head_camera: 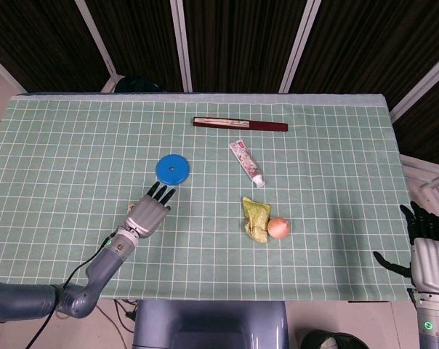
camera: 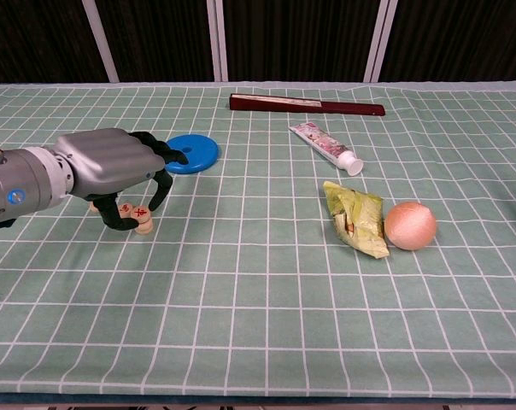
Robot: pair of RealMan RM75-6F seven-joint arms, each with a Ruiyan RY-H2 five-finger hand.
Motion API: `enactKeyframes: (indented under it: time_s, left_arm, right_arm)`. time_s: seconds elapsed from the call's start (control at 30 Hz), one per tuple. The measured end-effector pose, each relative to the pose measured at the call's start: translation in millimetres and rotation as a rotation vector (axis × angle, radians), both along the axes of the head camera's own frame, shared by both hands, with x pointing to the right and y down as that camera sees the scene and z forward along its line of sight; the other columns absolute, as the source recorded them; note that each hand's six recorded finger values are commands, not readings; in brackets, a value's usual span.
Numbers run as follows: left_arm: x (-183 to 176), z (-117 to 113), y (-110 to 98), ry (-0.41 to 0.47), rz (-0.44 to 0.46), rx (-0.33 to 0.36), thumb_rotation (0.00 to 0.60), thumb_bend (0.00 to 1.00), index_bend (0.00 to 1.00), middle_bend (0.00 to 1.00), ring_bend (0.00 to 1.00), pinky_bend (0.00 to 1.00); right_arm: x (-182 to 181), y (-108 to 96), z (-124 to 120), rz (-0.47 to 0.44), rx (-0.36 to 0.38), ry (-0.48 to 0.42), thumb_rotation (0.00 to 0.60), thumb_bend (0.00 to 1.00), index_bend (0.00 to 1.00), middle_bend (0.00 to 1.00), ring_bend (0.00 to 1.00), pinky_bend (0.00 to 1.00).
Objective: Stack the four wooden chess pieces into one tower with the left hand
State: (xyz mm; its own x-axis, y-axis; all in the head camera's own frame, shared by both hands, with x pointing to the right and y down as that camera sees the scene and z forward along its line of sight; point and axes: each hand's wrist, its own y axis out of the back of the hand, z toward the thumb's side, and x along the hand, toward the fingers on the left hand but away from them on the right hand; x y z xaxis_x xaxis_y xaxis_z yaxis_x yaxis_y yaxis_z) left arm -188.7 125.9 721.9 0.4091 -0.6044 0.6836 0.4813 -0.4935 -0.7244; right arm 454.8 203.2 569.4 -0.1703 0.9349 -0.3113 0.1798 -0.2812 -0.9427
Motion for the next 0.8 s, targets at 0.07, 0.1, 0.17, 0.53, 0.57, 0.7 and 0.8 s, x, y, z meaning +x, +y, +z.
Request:
enactKeyframes:
  time_s: [0.07,0.1,0.17,0.53,0.57,0.7,0.8]
  left_arm:
    - [-0.3,0.2,0.6,-0.002,0.002,0.000,0.600,0.32,0.50,0.04,0.00,0.00]
    - [-0.3,0.3,0.7,-0.003,0.003,-0.001,0.600,0.32,0.49,0.04,0.00,0.00]
    - [-0.3,0.7,1.0,-0.005,0.005,-0.001,0.600,0.32,0.49,0.04,0.00,0.00]
    - [-0.6,1.9,1.7,-0.014,0.009,0.002,0.600,0.32,0.46,0.03,0.00,0.00]
    - [-0.3,1.8,1.9,-0.013,0.009,0.002,0.600,0.32,0.46,0.03,0.00,0.00]
    - [0.8,0.8,2.7,-0.011,0.014,0.004,0.600,0.31,0.46,0.03,0.00,0.00]
    - [1.0,0.0,3.2,-0.012,0.019,0.006,0.600,0.32,0.46,0.03,0.00,0.00]
  right_arm:
    - [-0.1,0.0,-0.1,0.000,0.001,-0.001,0.600,0.23,0.08,0.01,0.00,0.00]
    - [-0.1,0.0,-0.1,0.000,0.001,-0.001,0.600,0.23,0.08,0.01,0.00,0.00]
    - [0.0,-0.1,-0.2,0.000,0.001,0.000,0.600,0.23,0.08,0.01,0.00,0.00]
    - [0.4,-0.3,-0.2,0.000,0.001,0.002,0.600,0.23,0.08,0.01,0.00,0.00]
    - [0.5,-0.3,-0.2,-0.001,0.001,0.002,0.600,0.23,0.08,0.01,0.00,0.00]
    - [0.3,-0.2,-0.2,-0.002,0.001,0.005,0.600,0.23,0.08,0.01,0.00,0.00]
    - [0.5,-0.2,-0.1,-0.001,0.000,0.005,0.600,0.23,0.08,0.01,0.00,0.00]
